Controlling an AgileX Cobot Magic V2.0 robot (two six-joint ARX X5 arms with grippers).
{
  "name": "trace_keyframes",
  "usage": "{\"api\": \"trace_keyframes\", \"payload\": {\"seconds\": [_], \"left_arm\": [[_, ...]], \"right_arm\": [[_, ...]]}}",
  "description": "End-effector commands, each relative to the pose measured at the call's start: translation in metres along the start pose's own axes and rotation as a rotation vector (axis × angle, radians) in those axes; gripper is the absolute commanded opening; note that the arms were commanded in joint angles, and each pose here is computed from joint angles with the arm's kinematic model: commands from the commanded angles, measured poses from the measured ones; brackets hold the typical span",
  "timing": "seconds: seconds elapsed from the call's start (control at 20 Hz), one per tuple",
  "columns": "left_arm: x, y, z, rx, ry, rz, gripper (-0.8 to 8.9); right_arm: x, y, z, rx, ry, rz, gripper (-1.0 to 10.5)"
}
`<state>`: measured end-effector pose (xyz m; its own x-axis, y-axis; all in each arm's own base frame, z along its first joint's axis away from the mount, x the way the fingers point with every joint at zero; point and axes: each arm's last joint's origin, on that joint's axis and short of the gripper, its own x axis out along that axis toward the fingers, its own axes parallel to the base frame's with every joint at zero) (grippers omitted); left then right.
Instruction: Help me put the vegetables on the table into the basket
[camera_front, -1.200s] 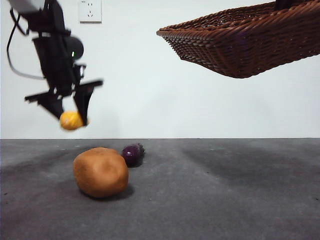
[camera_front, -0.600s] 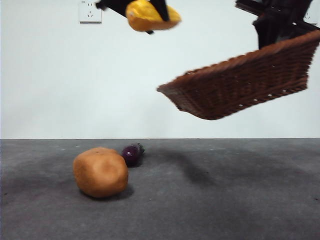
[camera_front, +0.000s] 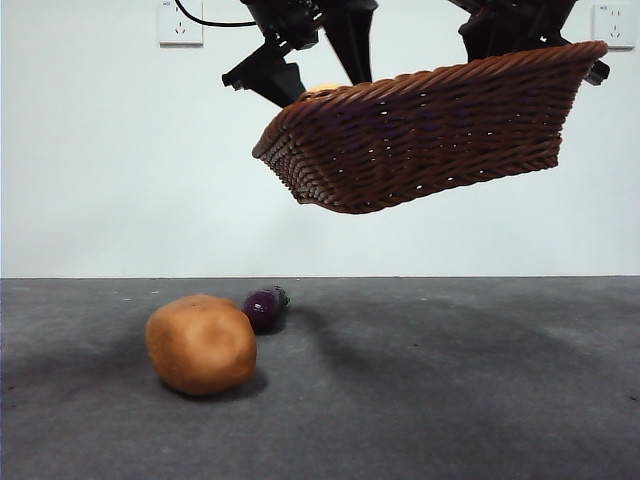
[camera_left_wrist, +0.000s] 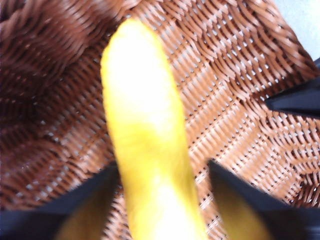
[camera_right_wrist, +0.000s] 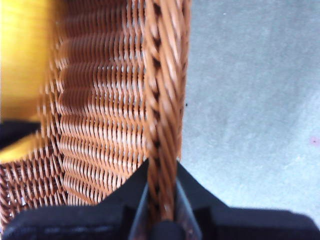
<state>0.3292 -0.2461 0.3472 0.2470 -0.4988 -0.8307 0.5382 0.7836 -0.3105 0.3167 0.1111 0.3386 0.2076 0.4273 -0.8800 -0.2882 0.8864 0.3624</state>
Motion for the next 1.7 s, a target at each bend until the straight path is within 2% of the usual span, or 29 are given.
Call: {"api": "trace_keyframes", "payload": {"seconds": [0.05,0.15,0.3,0.4,0.6,0.75,0.8,1.0,1.2,1.35,1.7], "left_arm": [[0.006,0.002,0.001,0.014,0.000,0.000,6.88],[0.001,0.006,-0.005,0.072,0.052,0.008,6.88],[-0.014,0.010,-0.015,0.094,0.129,0.027,6.88],[-0.035,0.005,-0.020,0.108,0.101,0.025,6.88],[-0.095,-0.015,-0.035,0.157,-0.029,0.007,6.88],[-0.123,-0.027,-0.070,0.159,-0.047,0.000,6.88],[-0.124,-0.026,-0.086,0.149,-0.026,0.048,6.88],[-0.099,-0.006,-0.142,0.025,0.069,0.181,6.88],[-0.050,0.022,-0.175,-0.182,0.055,0.205,6.88],[-0.016,0.035,-0.185,-0.305,0.031,0.202,6.88],[0.030,0.047,-0.174,-0.426,0.027,0.249,6.88]], "right_arm": [[0.000,0.001,0.002,0.003,-0.013,0.010,-0.1],[0.000,0.000,0.002,0.001,-0.013,0.004,-0.1],[0.000,-0.002,0.000,0.002,0.001,-0.067,-0.1],[0.000,-0.003,-0.002,0.000,0.011,-0.090,-0.1],[-0.001,-0.006,-0.002,-0.011,0.019,-0.095,-0.1],[-0.003,-0.010,-0.002,-0.007,0.015,-0.088,-0.1],[-0.004,-0.012,-0.001,-0.009,0.013,-0.090,-0.1],[-0.004,-0.014,-0.001,-0.022,0.012,-0.093,-0.1],[-0.004,-0.014,0.002,-0.033,-0.016,-0.118,-0.1],[-0.009,-0.026,0.002,-0.009,-0.025,-0.144,-0.1],[-0.024,-0.063,-0.001,0.055,-0.023,-0.178,-0.1]]}}
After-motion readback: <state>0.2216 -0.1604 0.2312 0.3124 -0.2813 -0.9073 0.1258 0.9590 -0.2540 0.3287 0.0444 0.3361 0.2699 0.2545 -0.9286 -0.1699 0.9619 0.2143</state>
